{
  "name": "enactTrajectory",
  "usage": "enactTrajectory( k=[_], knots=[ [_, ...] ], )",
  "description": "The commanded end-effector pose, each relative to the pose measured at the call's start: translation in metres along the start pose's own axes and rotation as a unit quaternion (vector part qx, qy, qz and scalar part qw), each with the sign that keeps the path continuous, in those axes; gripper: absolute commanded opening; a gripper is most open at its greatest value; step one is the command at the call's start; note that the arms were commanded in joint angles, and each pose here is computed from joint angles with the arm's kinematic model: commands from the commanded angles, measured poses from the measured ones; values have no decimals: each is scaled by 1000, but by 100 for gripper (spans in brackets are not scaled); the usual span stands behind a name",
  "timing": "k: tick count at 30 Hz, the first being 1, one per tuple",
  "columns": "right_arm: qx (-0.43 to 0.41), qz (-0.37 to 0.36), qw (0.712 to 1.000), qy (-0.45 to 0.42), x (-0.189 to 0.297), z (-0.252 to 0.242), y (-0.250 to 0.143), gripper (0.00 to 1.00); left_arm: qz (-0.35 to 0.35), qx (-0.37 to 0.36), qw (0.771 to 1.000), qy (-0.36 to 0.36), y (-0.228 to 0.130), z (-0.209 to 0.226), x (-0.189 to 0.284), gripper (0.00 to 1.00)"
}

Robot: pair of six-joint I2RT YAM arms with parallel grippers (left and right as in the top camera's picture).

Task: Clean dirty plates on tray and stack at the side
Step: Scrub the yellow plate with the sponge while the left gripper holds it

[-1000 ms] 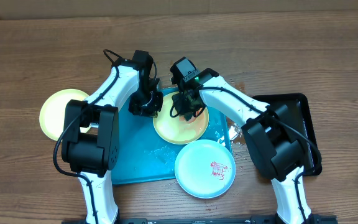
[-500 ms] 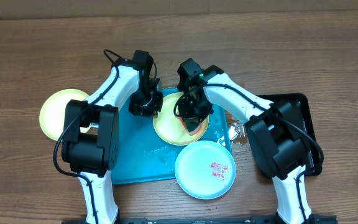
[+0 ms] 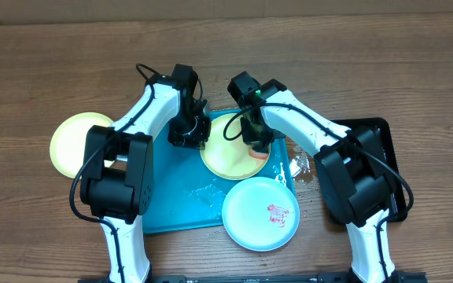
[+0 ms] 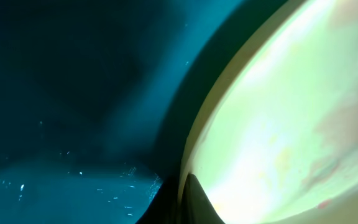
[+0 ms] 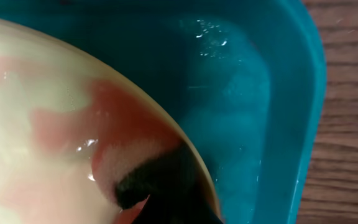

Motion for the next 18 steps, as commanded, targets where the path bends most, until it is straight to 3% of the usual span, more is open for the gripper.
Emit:
enactTrajectory(
  k=[1,9,18],
  knots=[
    [-41,-18,989,-144,-34,-49,7,4,25,1,999,46,-4,20,-14,5],
    [-54,-60,992,-100,-33,-32,22,4,26,0,999,46,-5,20,-14,5],
    [-1,-72,997,15,3,8,39,4,27,0,999,46,-5,20,-14,5]
  ],
)
Point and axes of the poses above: each gripper's point midway between its finger pads, its own x axis back along the fingers, its own z axis along the line the jaws close on, y = z × x, the point moved 7 cm from there along x, back along the fingers, and after that the axes turned 1 degree about x, right-handed, at the moved point
